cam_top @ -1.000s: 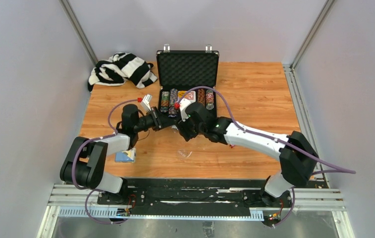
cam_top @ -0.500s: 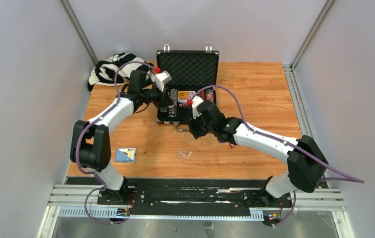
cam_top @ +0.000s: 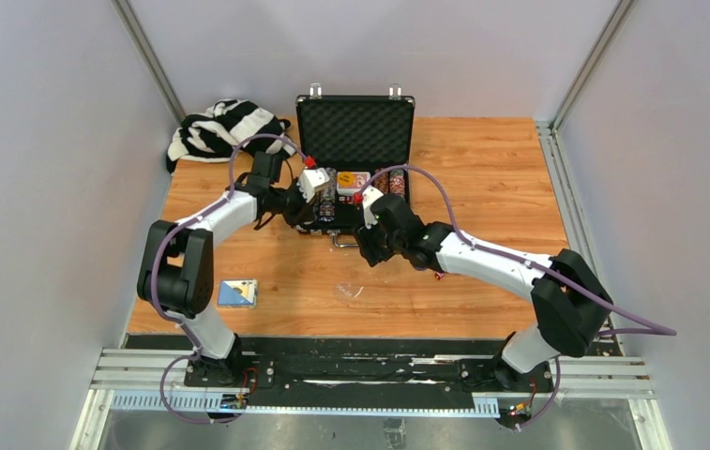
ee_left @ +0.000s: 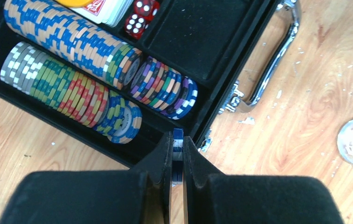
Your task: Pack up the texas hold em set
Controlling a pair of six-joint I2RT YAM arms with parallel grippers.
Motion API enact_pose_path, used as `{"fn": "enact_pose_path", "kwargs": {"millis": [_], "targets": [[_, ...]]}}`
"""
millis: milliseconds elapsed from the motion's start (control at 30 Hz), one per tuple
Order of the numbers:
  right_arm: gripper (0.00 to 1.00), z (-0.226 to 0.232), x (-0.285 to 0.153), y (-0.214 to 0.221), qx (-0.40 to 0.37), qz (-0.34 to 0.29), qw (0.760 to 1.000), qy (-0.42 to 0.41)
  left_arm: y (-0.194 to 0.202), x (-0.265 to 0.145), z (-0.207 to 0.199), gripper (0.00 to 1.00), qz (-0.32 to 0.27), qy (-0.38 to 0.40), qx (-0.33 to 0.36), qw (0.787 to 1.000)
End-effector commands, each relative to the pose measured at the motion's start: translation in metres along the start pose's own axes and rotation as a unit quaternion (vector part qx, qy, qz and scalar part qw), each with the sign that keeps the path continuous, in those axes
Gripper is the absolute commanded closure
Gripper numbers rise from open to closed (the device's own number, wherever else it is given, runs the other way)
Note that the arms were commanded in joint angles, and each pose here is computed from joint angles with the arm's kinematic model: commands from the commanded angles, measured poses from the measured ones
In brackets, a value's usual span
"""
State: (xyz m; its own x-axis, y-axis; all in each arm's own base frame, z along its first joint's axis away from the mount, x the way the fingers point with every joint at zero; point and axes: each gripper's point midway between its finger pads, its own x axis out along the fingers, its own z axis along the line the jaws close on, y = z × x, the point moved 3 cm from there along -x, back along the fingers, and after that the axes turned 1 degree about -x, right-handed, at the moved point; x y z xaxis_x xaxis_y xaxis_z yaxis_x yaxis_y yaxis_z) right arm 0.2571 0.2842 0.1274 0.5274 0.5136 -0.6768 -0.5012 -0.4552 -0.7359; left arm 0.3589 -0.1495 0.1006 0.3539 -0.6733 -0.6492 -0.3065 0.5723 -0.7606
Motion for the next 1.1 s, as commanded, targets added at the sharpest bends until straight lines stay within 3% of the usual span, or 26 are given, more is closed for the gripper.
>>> {"fn": "enact_pose_path", "kwargs": {"millis": [0,467,700,1067], "targets": [[0.47,-0.002,0.004,0.006,0.011,0.007,1.0,-0.004,-0.003,0.003,0.016,1.0,0.006,-0.033,0.019,0.999],[0.47,-0.005,0.008,0.011,0.014,0.012,1.0,-0.001,-0.002,0.021,0.024,0.98,0.02,0.004,0.03,0.999],[0.47,-0.007,0.006,0.011,0.017,0.009,1.0,0.001,0.007,0.027,0.026,0.98,0.065,0.039,0.022,0.997],[0.47,-0.01,0.009,0.012,0.021,0.012,1.0,0.001,0.001,0.034,0.057,0.99,0.101,0.01,0.033,0.994]]}}
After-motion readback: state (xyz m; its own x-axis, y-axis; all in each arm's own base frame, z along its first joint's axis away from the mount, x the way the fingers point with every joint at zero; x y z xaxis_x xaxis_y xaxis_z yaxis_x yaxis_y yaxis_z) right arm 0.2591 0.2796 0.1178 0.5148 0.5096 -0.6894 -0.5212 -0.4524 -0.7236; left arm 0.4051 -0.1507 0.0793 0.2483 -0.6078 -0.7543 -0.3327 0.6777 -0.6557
